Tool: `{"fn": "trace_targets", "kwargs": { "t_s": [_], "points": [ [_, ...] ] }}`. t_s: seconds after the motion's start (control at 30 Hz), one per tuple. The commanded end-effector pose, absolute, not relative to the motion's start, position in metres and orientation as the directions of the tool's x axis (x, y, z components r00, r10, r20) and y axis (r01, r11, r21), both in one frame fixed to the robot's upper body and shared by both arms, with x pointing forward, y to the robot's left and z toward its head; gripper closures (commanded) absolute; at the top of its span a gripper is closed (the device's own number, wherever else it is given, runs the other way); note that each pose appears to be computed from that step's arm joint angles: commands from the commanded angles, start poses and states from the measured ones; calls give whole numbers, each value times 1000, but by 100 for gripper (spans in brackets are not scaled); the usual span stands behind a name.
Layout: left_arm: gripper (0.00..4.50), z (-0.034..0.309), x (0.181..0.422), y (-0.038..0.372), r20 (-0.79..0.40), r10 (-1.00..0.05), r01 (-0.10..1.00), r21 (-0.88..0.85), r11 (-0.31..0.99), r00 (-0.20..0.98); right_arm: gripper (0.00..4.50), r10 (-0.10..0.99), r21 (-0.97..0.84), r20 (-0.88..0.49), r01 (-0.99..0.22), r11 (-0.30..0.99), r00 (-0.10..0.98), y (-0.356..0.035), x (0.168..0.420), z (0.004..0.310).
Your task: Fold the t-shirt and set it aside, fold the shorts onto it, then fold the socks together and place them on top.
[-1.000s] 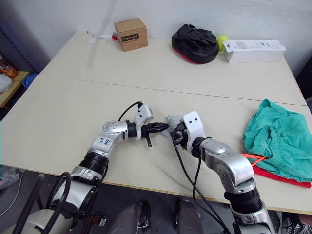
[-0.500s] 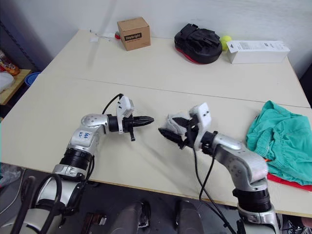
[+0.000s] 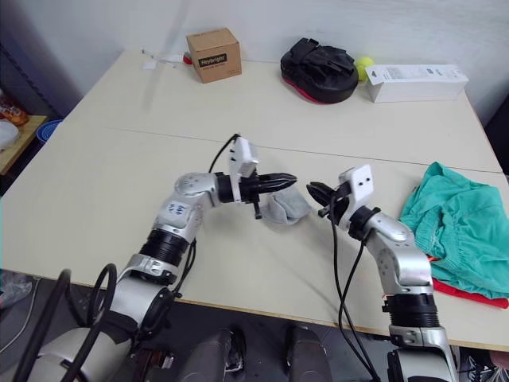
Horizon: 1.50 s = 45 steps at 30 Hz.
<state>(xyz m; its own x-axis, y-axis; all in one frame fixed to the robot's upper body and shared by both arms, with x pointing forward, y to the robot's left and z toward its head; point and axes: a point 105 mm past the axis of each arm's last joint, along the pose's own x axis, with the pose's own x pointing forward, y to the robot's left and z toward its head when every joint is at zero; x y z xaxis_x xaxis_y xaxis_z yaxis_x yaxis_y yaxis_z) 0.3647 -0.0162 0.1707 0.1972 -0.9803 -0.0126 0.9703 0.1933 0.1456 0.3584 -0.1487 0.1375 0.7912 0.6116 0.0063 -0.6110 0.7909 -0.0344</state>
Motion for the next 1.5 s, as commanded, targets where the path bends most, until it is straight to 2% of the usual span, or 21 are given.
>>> {"fn": "trace_targets", "kwargs": {
  "t_s": [0.03,0.3,0.5,0.6,0.67,0.77,0.87,1.13,1.3,1.5],
  "points": [
    [450,162,371,-18,-63,-967,959,163,233,246,445,614,-117,47,-607,786,788,-141,362,144],
    [450,121,384,7,-197,-901,920,159,360,386,445,605,-144,48,-594,792,795,-130,362,132],
    [450,109,383,14,-215,-888,911,168,376,407,445,611,-198,-9,-600,775,792,-128,360,118],
    [450,109,383,14,-202,-890,909,177,378,410,445,599,-159,-12,-593,790,801,-136,361,119],
    [450,111,382,14,-187,-896,909,191,369,403,445,608,-52,21,-607,793,794,-141,361,127],
    [450,115,381,13,-173,-908,916,208,344,381,385,668,98,50,-669,737,743,-143,357,146],
    [450,115,380,14,-178,-913,919,220,327,367,279,740,195,-38,-721,665,672,-144,352,148],
    [450,119,381,27,-166,-919,917,252,310,357,4,751,433,-307,-617,657,585,-148,386,140],
    [450,119,378,28,-157,-924,919,253,303,348,4,773,545,-424,-548,634,472,-136,387,116],
    [450,115,378,36,-168,-917,913,258,315,363,4,859,647,-420,-567,510,293,-117,368,117]
  ]
}}
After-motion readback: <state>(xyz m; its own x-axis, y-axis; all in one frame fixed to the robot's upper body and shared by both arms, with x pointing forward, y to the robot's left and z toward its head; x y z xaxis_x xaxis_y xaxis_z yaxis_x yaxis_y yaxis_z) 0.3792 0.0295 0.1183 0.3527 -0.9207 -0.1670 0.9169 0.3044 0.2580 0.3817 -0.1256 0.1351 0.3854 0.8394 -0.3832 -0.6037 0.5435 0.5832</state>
